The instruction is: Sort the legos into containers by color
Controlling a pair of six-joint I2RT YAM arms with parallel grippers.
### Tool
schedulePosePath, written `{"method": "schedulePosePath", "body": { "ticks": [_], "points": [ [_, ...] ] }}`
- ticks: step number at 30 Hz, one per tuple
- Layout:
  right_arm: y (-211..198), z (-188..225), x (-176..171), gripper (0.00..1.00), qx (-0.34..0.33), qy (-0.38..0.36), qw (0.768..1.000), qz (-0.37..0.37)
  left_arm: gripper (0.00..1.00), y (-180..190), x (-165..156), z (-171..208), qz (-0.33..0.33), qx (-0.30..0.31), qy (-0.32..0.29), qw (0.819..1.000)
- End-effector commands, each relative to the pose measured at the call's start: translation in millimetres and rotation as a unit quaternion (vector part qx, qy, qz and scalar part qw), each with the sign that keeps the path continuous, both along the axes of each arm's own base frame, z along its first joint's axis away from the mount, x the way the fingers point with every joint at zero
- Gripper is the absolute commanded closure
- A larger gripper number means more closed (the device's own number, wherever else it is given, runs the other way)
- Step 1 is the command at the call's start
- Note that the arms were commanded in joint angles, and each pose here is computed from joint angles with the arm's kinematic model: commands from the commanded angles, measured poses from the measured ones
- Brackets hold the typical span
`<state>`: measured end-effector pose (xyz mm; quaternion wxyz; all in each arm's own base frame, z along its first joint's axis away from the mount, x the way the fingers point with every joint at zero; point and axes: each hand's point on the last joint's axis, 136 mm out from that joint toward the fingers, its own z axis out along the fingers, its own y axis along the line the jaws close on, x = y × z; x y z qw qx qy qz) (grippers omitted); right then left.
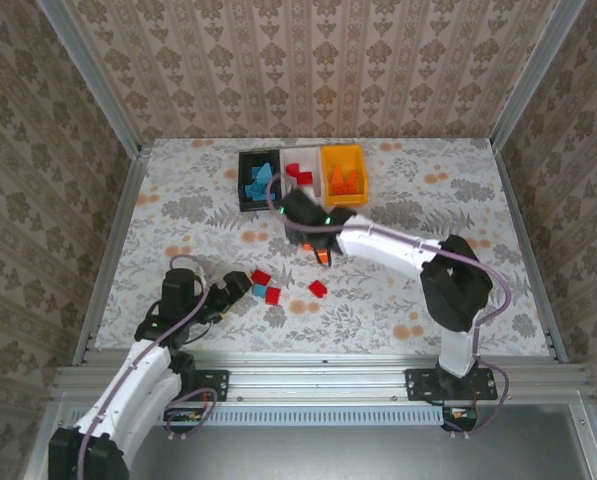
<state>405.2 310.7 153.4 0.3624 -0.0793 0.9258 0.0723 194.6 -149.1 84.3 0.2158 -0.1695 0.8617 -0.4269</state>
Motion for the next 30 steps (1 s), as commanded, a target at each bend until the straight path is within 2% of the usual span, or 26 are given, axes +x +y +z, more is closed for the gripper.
{"method": "schedulePosePath", "body": {
  "ticks": [1, 5, 11, 17, 23, 26, 29, 30],
  "points": [
    [-13, 10, 49, 0.69, -0.016, -0.012, 1.000, -0.012, 0.00, -6, 8, 10, 0.013, 0.003, -0.027, 1.000],
    [-23, 6, 97, 0.69, -0.012, -0.011, 0.999, -0.030, 0.00, -8, 6, 11, 0.007, 0.005, -0.029, 1.000],
    [-13, -7, 135, 0.68, -0.035, 0.006, 0.999, -0.007, 0.00, -5, 5, 13, -0.008, 0.036, -0.035, 0.999],
    [-21, -35, 161, 0.67, -0.068, 0.014, 0.997, -0.017, 0.00, -6, 9, 14, -0.019, 0.042, -0.030, 0.999],
    [-20, -47, 177, 0.65, -0.054, 0.003, 0.998, -0.022, 0.00, -9, 9, 10, -0.030, 0.044, -0.016, 0.998],
    [-16, -53, 181, 0.59, -0.044, 0.005, 0.999, -0.012, 0.00, -9, 8, 10, -0.033, 0.047, -0.014, 0.998],
    [-12, -47, 182, 0.41, -0.039, -0.001, 0.999, -0.004, 0.00, -9, 11, 12, -0.029, 0.047, -0.016, 0.998],
    [-11, -42, 182, 0.39, -0.036, -0.005, 0.999, -0.002, 0.00, -9, 12, 13, -0.029, 0.046, -0.018, 0.998]
  ]
}}
